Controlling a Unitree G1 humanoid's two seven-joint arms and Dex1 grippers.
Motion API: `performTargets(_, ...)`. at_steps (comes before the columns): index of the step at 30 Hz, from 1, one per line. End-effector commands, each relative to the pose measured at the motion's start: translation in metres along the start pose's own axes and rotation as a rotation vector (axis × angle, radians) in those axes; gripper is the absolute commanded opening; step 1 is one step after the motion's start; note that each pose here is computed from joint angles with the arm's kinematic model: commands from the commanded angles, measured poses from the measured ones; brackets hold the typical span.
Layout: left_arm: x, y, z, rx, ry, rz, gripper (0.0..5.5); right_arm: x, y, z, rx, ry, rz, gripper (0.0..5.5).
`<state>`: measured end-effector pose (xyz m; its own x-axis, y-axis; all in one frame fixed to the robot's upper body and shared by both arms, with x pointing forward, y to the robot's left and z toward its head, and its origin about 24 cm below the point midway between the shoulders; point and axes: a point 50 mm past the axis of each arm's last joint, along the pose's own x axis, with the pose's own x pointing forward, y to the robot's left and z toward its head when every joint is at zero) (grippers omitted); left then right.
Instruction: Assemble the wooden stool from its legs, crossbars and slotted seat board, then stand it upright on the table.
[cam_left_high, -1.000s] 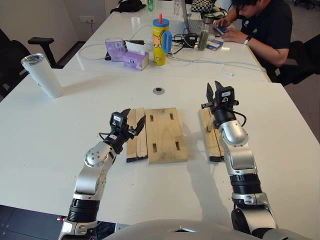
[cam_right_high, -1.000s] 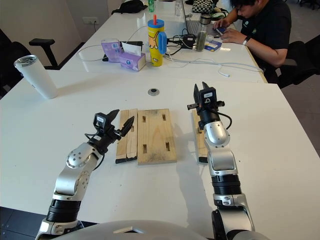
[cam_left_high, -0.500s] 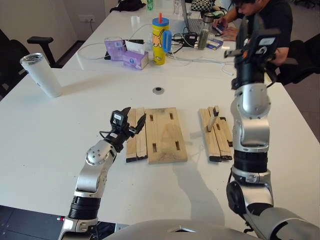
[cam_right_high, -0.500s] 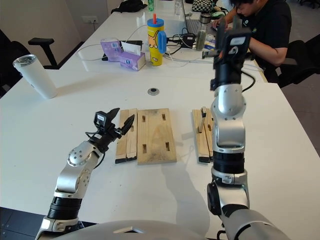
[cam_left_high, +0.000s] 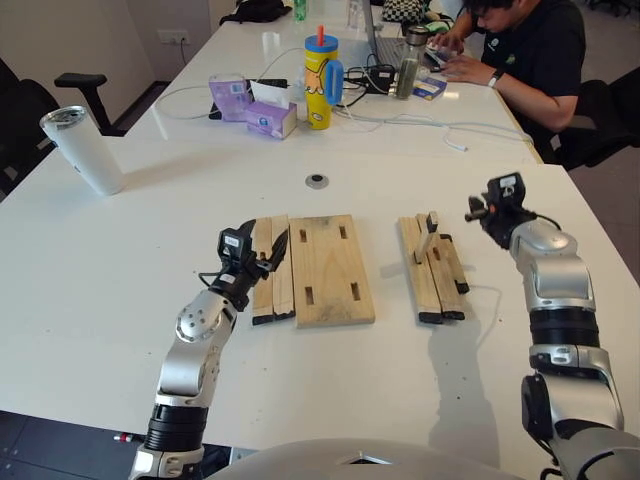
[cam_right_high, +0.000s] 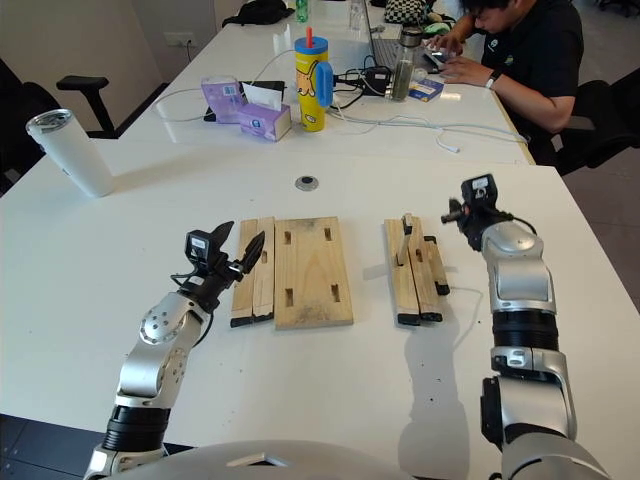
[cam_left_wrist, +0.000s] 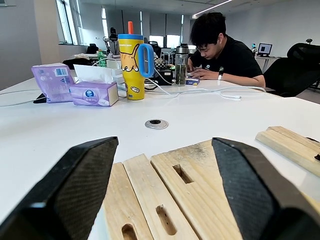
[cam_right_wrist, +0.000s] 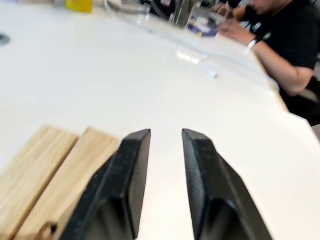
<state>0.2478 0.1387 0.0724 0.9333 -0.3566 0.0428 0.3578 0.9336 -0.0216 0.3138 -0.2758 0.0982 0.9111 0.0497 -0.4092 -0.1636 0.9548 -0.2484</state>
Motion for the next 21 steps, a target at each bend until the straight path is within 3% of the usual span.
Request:
performTargets(1,-0.002,-0.002,0.0,0.001,-0.012,0.034,3.48,-0.018,0.02,-0.008,0.054,0.078,0.153,1.15)
performTargets(6,0.002,-0.006,0.001,-0.005,-0.03,0.047,3.48,-0.031,0.057,-0.014,0.178,0.146,0.269,1.15)
performTargets(11,0.001,-0.006,0.002,-0.016,-0.032,0.047,3.48,-0.04,0.066,-0.021,0.328,0.267,0.291,1.15)
performTargets(21,0.0,-0.008,0.002,-0.014,-0.022,0.03,3.48,-0.047,0.087,-0.022,0.394,0.328,0.316,2.92)
